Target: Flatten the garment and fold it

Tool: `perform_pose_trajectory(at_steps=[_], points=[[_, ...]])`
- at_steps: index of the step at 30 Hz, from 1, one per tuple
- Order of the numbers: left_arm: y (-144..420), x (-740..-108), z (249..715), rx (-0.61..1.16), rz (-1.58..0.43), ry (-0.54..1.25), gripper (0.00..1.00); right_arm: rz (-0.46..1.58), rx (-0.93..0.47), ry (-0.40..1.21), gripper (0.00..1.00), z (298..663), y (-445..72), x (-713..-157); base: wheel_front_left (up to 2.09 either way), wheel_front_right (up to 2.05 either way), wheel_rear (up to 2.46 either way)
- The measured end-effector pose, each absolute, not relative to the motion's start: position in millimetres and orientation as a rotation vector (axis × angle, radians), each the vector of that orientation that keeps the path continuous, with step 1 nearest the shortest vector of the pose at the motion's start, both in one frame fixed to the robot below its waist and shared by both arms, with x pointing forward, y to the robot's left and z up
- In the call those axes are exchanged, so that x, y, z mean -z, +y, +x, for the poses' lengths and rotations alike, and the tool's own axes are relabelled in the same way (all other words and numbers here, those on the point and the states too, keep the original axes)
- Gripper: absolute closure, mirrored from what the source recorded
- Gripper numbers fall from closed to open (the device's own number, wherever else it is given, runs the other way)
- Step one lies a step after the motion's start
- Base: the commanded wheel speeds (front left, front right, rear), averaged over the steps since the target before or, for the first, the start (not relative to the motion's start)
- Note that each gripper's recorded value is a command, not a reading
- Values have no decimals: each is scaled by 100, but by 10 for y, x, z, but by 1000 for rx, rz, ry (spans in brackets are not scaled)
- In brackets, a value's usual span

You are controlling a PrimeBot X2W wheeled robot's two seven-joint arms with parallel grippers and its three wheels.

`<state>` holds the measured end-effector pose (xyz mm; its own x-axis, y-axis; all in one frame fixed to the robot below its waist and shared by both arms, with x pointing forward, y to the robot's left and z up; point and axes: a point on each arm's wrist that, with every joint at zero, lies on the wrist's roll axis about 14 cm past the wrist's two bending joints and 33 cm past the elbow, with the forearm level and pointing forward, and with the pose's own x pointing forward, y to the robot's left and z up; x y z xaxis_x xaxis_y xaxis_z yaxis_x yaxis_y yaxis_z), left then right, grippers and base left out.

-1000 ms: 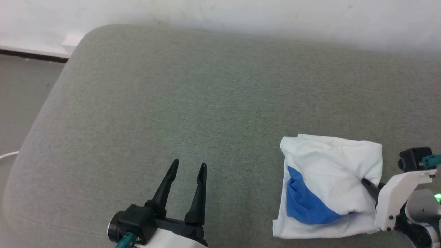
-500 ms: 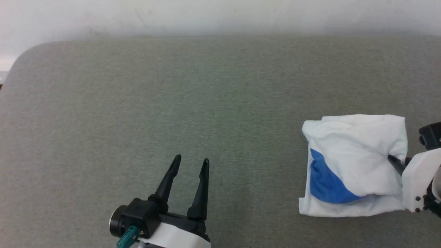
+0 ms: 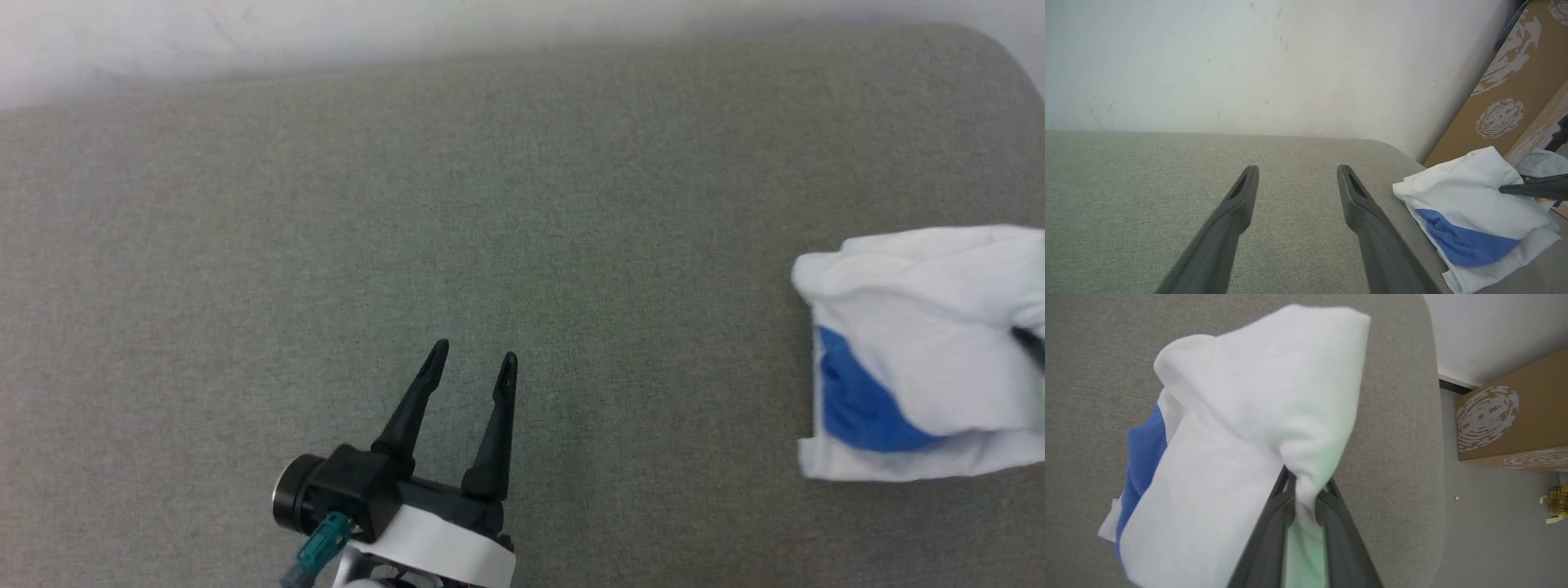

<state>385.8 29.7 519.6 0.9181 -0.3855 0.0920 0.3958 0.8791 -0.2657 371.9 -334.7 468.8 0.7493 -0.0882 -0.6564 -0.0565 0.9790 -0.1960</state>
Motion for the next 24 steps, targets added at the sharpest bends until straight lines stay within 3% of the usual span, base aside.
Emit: perform_pose_trajectory(at_steps=[24], points=[[191, -4680, 4546, 392, -225, 14, 0, -601, 173, 880, 100, 4367, -4780, -4541, 0, 0, 0]])
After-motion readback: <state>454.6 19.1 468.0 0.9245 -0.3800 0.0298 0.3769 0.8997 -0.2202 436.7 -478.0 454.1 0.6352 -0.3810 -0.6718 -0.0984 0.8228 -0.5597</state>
